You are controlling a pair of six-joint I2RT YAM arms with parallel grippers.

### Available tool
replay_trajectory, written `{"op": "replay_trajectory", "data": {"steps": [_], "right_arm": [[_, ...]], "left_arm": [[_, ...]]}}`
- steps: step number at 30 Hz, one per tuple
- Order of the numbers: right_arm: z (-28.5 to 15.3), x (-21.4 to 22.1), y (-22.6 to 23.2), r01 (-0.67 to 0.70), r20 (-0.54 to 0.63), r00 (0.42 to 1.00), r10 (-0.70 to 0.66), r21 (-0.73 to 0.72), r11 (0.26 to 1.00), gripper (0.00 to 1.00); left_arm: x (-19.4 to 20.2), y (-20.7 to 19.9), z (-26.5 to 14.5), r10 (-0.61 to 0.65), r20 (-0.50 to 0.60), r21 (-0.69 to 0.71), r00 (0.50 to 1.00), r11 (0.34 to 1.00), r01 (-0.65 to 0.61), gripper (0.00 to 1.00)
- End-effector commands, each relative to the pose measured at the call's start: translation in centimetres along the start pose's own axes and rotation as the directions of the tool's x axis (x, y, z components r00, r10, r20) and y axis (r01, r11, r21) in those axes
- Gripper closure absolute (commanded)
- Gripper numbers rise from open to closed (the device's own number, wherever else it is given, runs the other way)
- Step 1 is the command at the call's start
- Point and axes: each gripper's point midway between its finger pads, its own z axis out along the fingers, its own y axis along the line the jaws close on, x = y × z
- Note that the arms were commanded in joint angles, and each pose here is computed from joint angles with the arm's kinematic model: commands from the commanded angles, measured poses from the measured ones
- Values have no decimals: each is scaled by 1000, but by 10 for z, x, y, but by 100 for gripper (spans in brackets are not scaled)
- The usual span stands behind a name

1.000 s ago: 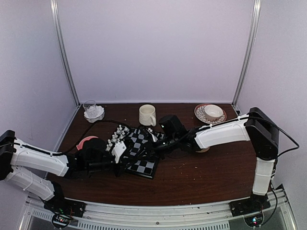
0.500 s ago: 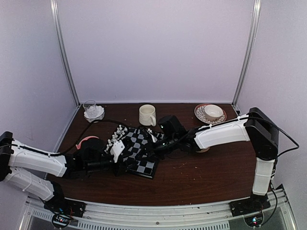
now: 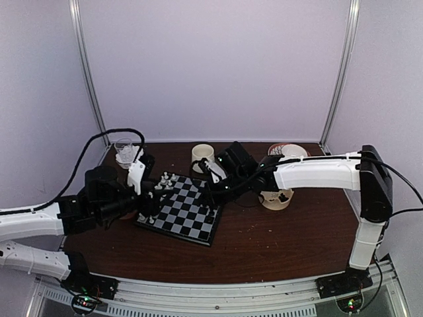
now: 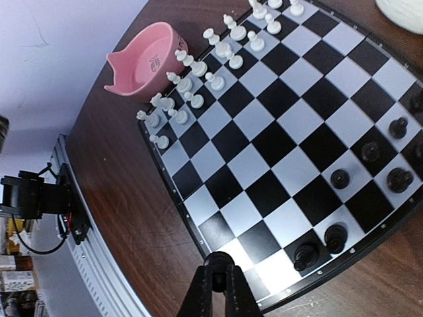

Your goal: Set up the chess pieces on the board

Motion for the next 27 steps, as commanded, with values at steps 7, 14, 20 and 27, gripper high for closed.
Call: {"op": "replay_trajectory", "data": {"steps": [7, 14, 20, 27], "right_arm": [[-3, -33, 0, 204, -13, 978, -210, 307, 930, 100], [12, -37, -20, 251, -51, 966, -254, 423, 870, 100], [27, -35, -40, 300, -118, 953, -279, 496, 815, 100], [41, -32, -51, 326, -164, 945, -282, 525, 786, 100]], "left_arm": [[-48, 81, -19, -317, -44, -263, 947, 919, 295, 31], [-57, 98, -13, -294, 19, -342, 956, 896, 283, 34], [-44, 91, -5, -240, 76, -275, 968, 928, 251, 34], [-38, 87, -7, -221, 83, -247, 972, 940, 235, 33]]}}
